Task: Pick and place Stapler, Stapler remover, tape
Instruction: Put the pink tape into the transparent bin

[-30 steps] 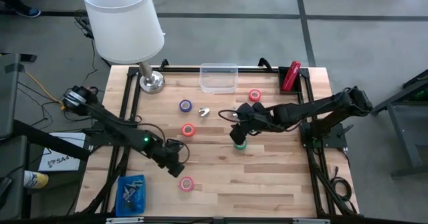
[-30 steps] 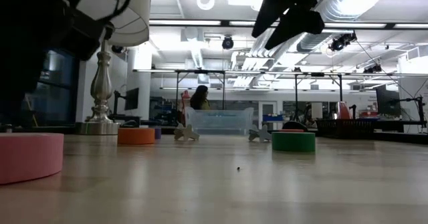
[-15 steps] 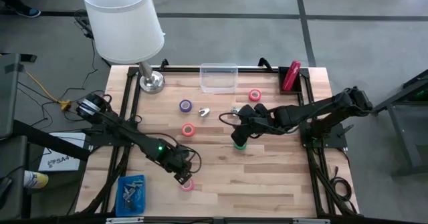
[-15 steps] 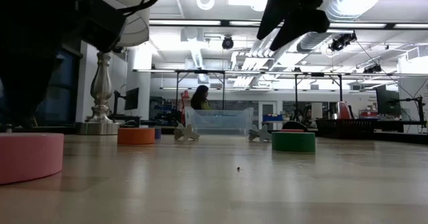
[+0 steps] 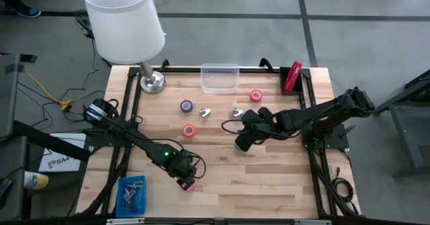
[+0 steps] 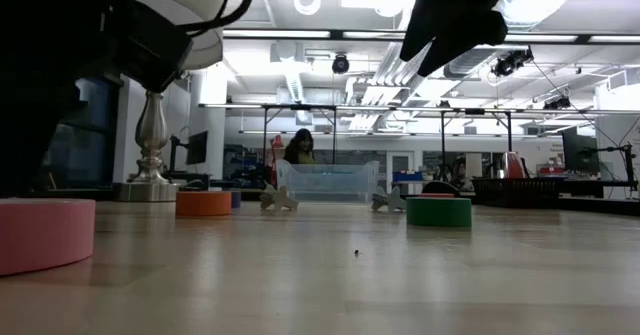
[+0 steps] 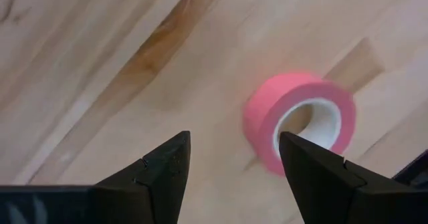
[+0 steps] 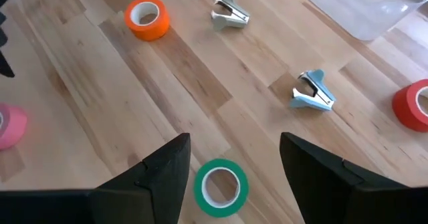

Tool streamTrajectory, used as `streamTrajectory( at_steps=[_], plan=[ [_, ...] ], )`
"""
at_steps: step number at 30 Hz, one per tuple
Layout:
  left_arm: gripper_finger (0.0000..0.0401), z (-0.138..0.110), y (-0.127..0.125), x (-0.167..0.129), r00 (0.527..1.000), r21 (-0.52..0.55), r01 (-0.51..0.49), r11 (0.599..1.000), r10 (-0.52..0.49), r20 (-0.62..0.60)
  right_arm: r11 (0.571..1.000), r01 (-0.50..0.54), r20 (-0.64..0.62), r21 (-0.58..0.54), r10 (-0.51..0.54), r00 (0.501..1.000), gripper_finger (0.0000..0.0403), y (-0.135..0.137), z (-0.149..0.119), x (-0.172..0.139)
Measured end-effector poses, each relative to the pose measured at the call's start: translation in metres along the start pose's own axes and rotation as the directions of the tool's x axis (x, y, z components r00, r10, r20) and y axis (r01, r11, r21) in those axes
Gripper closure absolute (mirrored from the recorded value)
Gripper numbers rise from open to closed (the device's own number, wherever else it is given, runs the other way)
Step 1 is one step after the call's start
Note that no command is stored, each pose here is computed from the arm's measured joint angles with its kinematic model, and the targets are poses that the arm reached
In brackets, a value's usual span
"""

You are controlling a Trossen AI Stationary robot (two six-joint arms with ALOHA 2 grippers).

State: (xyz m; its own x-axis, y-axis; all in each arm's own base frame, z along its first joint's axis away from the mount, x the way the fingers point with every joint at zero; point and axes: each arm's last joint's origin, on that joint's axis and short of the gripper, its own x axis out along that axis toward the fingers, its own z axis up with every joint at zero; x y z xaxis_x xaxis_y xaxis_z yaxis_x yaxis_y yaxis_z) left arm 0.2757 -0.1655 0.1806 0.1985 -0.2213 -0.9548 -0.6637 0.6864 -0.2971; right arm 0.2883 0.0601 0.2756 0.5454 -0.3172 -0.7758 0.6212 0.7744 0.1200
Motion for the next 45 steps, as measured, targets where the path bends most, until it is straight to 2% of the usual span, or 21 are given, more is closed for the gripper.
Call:
streamTrajectory(
  at_steps=[2,5,12,24,30,36,40,45],
  plan=[
    [0.0176,-0.001,-0.004,0.004,1.0,0.008,0.026,1.0,-0.026,-0.007,1.0,0.009,-0.001,0.002,-0.009,1.0,0.018,0.0,-0.002,-0.001],
    [0.0176,-0.005,-0.003,0.009,1.0,0.015,-0.007,1.0,0.007,-0.016,1.0,0.012,-0.005,0.001,-0.012,1.0,0.018,0.0,-0.003,-0.001],
    [0.0176,-0.004,-0.003,0.01,1.0,0.017,-0.008,1.0,0.008,0.007,1.0,0.017,-0.006,0.004,-0.017,1.0,0.018,0.001,-0.004,-0.001],
    [0.0176,-0.003,-0.008,0.013,0.999,0.029,0.035,0.999,-0.035,0.007,1.0,0.02,-0.003,0.019,-0.02,1.0,0.018,0.0,-0.004,-0.001],
    [0.0176,-0.003,-0.006,0.027,0.999,0.047,0.0,0.999,0.002,-0.041,1.0,0.021,-0.001,0.02,-0.021,1.0,0.018,0.0,-0.004,-0.001],
    [0.0178,-0.002,-0.006,0.03,1.0,0.043,-0.018,0.999,0.019,-0.016,1.0,0.021,-0.001,0.023,-0.021,1.0,0.018,0.0,-0.004,-0.001],
    [0.0206,-0.002,-0.005,0.03,1.0,0.044,-0.027,0.999,0.027,-0.014,0.999,0.021,-0.002,0.026,-0.021,1.0,0.018,0.0,-0.004,-0.001],
    [0.0283,-0.002,-0.003,0.03,0.999,0.043,-0.041,0.998,0.042,-0.018,0.999,0.021,-0.002,0.027,-0.021,1.0,0.018,0.0,-0.004,-0.001]
  ],
)
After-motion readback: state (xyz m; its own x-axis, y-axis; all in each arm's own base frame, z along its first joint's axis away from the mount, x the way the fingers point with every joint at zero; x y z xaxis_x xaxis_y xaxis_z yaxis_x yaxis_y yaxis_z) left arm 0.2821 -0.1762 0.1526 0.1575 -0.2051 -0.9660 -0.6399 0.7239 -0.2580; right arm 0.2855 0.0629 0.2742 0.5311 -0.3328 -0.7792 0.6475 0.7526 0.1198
